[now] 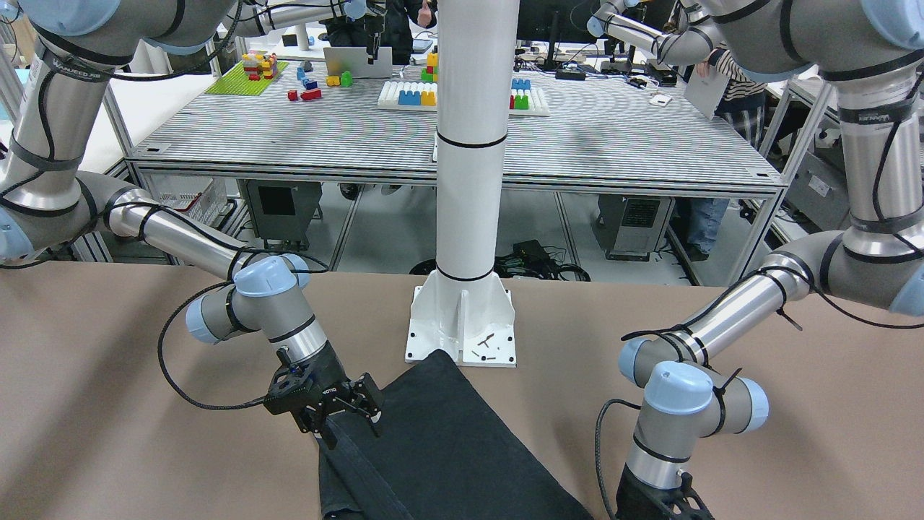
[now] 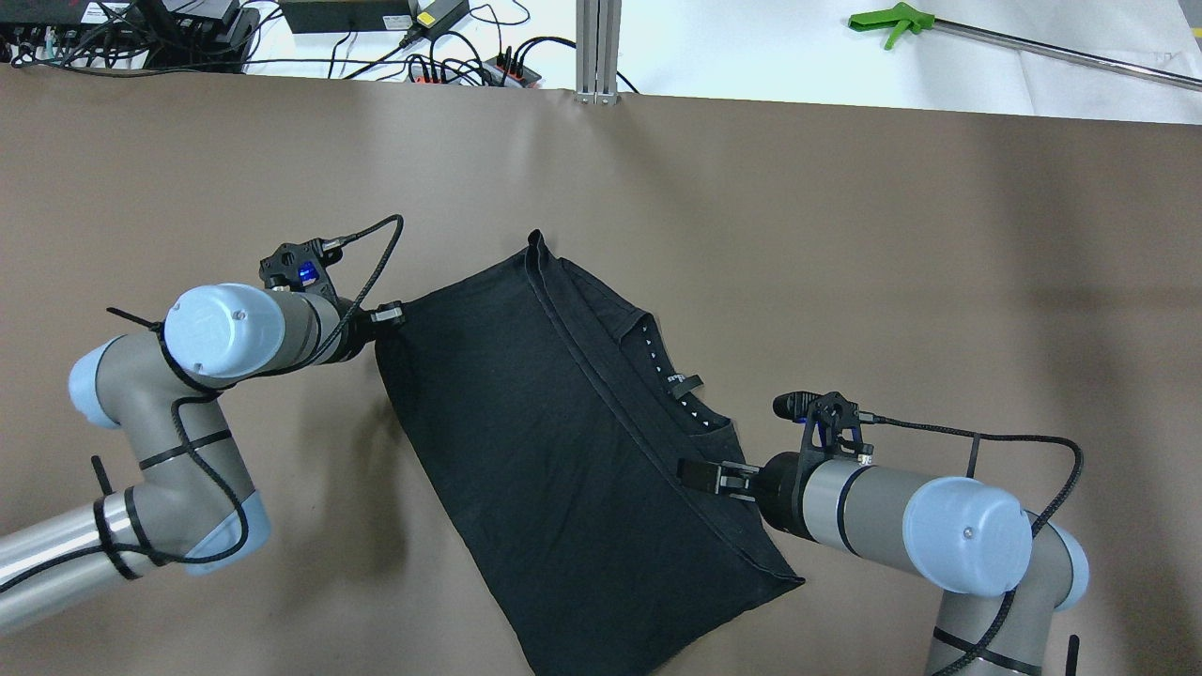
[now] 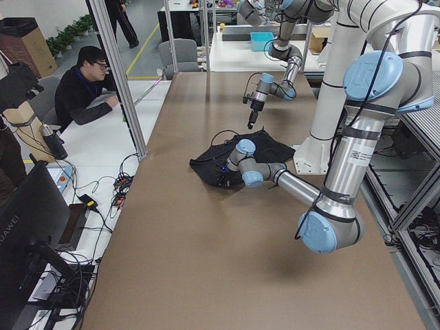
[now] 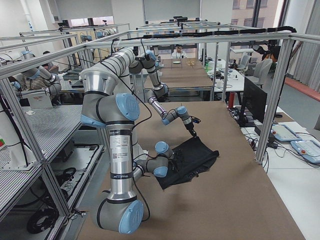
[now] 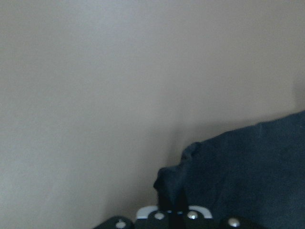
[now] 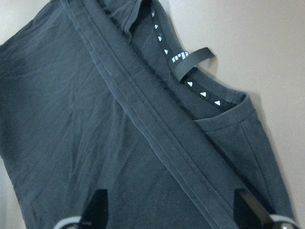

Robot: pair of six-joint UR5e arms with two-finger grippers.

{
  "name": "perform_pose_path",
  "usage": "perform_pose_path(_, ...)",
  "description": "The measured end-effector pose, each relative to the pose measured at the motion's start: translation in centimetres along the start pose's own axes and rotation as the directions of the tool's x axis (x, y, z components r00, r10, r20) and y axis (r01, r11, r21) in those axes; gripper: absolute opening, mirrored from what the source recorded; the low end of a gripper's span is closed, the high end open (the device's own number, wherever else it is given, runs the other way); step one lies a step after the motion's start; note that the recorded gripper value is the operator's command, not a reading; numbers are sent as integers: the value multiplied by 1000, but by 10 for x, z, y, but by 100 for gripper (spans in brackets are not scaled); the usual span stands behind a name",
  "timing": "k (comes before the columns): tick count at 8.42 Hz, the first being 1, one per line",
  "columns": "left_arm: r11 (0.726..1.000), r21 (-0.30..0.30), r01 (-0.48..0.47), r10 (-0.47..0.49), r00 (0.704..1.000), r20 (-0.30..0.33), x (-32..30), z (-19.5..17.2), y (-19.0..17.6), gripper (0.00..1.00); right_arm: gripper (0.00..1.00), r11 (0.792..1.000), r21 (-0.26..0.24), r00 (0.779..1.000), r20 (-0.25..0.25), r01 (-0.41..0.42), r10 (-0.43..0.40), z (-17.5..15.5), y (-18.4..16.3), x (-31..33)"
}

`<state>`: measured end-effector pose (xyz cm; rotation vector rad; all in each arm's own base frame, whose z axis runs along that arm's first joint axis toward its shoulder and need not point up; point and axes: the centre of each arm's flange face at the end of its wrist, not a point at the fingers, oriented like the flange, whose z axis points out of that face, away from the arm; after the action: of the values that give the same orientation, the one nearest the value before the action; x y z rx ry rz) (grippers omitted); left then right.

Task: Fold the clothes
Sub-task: 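Swing the held edge with the left gripper away from the robot, straightening the shirt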

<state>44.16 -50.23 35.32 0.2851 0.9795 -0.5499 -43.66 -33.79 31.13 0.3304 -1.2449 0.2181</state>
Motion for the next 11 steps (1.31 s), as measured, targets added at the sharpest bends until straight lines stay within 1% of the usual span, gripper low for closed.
perform_pose_path(2,999,40,25,-26,999,29,40,27,-36,0,94,1000,2,1000,-2,-4,4,0,-1,0)
perform_pose_path(3,998,57,31,-33,999,37,76,47,-52,0,94,1000,3,1000,-2,-5,5,0,-1,0)
perform_pose_path(5,995,92,32,-35,999,29,152,64,-68,0,94,1000,7,1000,-6,-7,7,-1,-3,1)
perform_pose_path(6,993,114,31,-34,999,27,175,67,-71,0,94,1000,10,1000,-17,-8,8,0,-4,3)
perform_pose_path(8,987,155,29,-35,999,37,189,72,-78,0,94,1000,9,999,-36,-8,9,2,-4,5)
perform_pose_path(11,982,185,30,-41,998,52,195,74,-100,0,94,1000,10,999,-39,-7,7,3,-3,4)
